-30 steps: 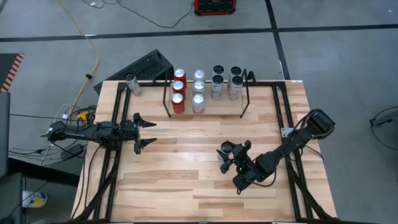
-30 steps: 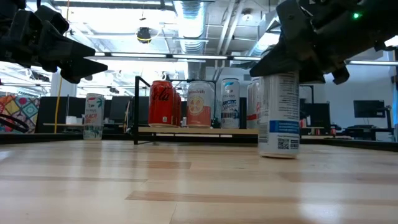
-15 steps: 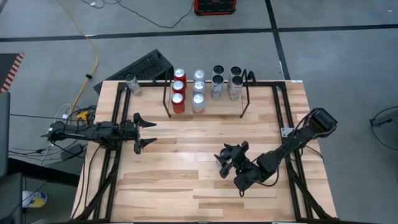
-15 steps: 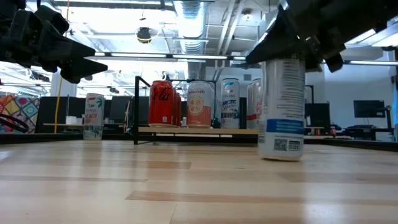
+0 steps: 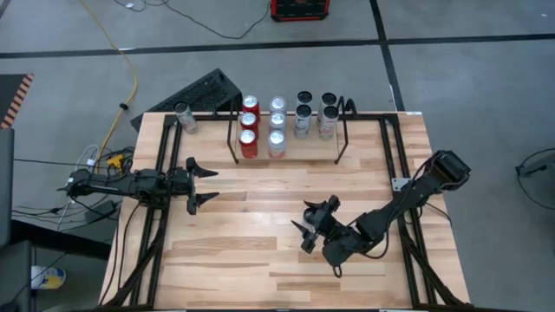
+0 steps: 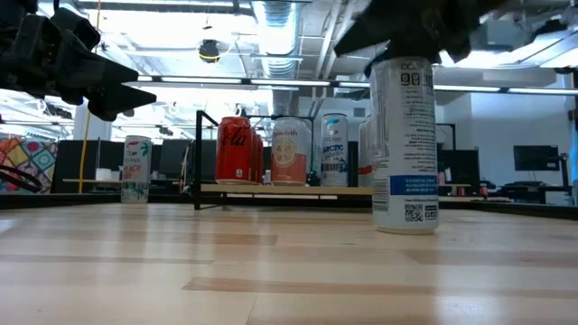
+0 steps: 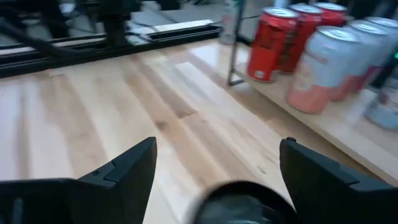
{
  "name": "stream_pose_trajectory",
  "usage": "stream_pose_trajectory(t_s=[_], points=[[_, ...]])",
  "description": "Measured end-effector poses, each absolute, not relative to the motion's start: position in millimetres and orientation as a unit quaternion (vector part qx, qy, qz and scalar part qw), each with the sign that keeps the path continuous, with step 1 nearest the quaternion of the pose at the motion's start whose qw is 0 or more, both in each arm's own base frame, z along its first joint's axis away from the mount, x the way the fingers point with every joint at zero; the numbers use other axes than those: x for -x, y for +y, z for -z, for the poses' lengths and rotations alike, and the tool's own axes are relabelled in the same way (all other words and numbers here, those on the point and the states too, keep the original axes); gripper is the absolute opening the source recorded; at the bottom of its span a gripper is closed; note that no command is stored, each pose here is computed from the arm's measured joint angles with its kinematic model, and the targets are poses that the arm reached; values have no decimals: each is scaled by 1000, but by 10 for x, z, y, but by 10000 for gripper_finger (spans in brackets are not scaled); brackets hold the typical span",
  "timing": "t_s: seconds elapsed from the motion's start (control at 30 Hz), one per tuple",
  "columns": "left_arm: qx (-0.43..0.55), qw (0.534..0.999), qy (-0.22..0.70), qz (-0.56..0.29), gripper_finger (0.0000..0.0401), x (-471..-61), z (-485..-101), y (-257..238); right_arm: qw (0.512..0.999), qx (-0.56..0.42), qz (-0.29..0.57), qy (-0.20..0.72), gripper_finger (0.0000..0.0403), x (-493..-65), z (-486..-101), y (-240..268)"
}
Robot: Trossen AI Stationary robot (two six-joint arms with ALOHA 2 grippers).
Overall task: Place canned beverage on shelf
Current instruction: Put the white blue soda can on the shelf aligned with the other white blue soda cans
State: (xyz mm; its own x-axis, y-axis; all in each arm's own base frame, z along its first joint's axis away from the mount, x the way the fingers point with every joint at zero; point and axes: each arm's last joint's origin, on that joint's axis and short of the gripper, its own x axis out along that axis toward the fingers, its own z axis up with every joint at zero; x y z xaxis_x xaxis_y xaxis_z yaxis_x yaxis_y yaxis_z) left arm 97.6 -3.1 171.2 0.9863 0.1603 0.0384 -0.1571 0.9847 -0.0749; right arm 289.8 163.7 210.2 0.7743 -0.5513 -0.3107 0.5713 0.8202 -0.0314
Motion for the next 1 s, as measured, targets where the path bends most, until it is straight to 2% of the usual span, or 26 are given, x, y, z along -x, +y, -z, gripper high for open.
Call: stream_pose_trajectory(t_s=[0.17, 0.43, 0.57, 0.73, 1.0], points=[[36, 996, -22, -80, 327, -976, -1712, -31, 953, -32, 255, 163, 316, -2914, -2365, 1643], [36, 996, -22, -80, 327, -976, -1711, -31, 958, -14, 235, 167, 316, -2664, -2762, 1487], [36, 996, -22, -80, 327, -976, -1712, -31, 968, -17, 146, 202, 316, -2531, -2920, 1436], [36, 996, -22, -80, 327, -976, -1712, -31, 970, 6, 51, 239, 315, -2419, -3007, 1417], [36, 996, -22, -80, 327, -976, -1711, -31, 957, 78, 10, 278, 315, -2426, -2942, 1381]])
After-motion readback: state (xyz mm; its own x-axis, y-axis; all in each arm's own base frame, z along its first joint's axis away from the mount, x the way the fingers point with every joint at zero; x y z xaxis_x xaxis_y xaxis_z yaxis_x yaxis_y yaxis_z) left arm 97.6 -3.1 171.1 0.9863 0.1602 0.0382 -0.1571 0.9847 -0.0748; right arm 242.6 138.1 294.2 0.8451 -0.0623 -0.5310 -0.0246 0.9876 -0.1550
